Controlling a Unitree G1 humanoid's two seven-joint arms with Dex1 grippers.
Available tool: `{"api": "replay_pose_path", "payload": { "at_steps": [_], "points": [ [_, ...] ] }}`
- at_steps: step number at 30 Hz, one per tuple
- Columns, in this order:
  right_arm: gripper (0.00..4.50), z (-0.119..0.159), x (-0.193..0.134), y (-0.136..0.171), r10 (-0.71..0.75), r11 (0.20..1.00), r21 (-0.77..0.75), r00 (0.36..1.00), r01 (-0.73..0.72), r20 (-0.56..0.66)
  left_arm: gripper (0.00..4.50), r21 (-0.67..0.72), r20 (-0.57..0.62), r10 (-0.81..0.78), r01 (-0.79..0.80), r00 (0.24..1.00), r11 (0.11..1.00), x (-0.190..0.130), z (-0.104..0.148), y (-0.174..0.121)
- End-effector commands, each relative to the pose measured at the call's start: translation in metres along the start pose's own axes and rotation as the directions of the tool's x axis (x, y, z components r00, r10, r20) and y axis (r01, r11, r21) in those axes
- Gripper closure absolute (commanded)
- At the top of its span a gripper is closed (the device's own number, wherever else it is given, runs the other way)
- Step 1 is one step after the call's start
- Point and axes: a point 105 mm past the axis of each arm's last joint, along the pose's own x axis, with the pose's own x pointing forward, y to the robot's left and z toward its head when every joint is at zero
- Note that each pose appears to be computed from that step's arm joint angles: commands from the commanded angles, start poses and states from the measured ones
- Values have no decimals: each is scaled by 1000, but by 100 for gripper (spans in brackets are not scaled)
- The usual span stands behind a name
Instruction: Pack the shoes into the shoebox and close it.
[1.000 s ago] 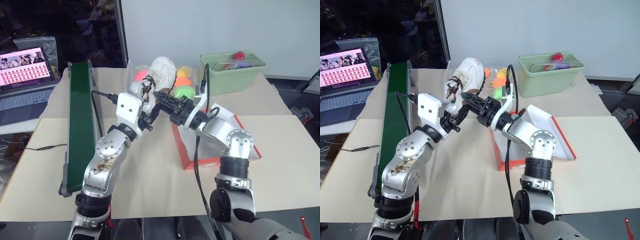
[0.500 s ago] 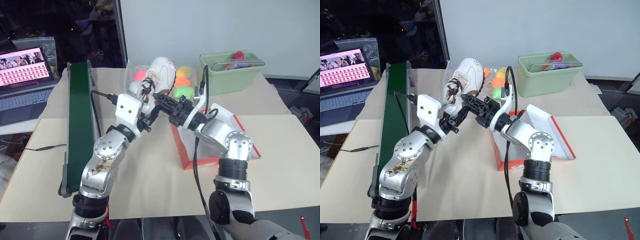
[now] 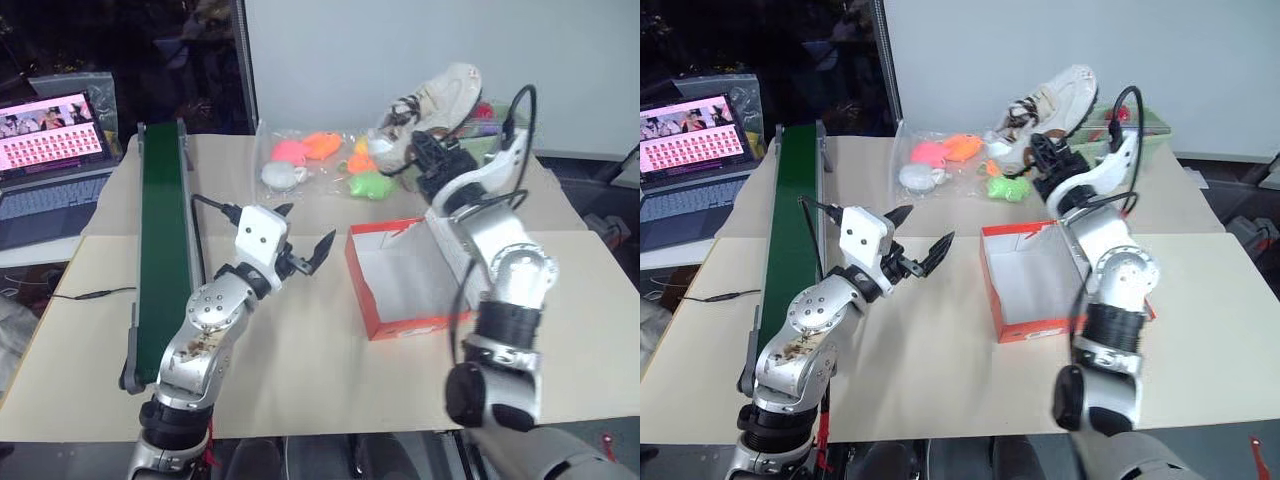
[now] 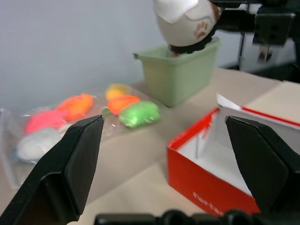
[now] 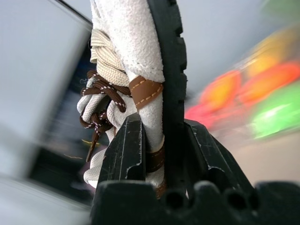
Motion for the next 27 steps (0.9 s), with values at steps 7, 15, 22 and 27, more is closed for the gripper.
{"api": "replay_pose_path", "payload": {
  "at_steps": [7, 15, 22, 27],
  "points": [
    [348, -5, -56, -39, -201, 951, -306, 826, 37, -526, 7, 38, -30, -414, 415, 910, 909, -24, -5, -30],
    [348, -35, -82, -88, -399, 905, -398, 618, 149, -678, 7, 64, -15, -463, 463, 886, 884, -20, -2, -39],
    [348, -55, -81, -112, -448, 880, -460, 537, 121, -715, 7, 71, -18, -452, 452, 892, 889, -18, 0, -38],
    [348, -64, -75, -117, -440, 880, -469, 516, 82, -735, 7, 69, -16, -444, 444, 896, 893, -21, 2, -40]
  ]
}}
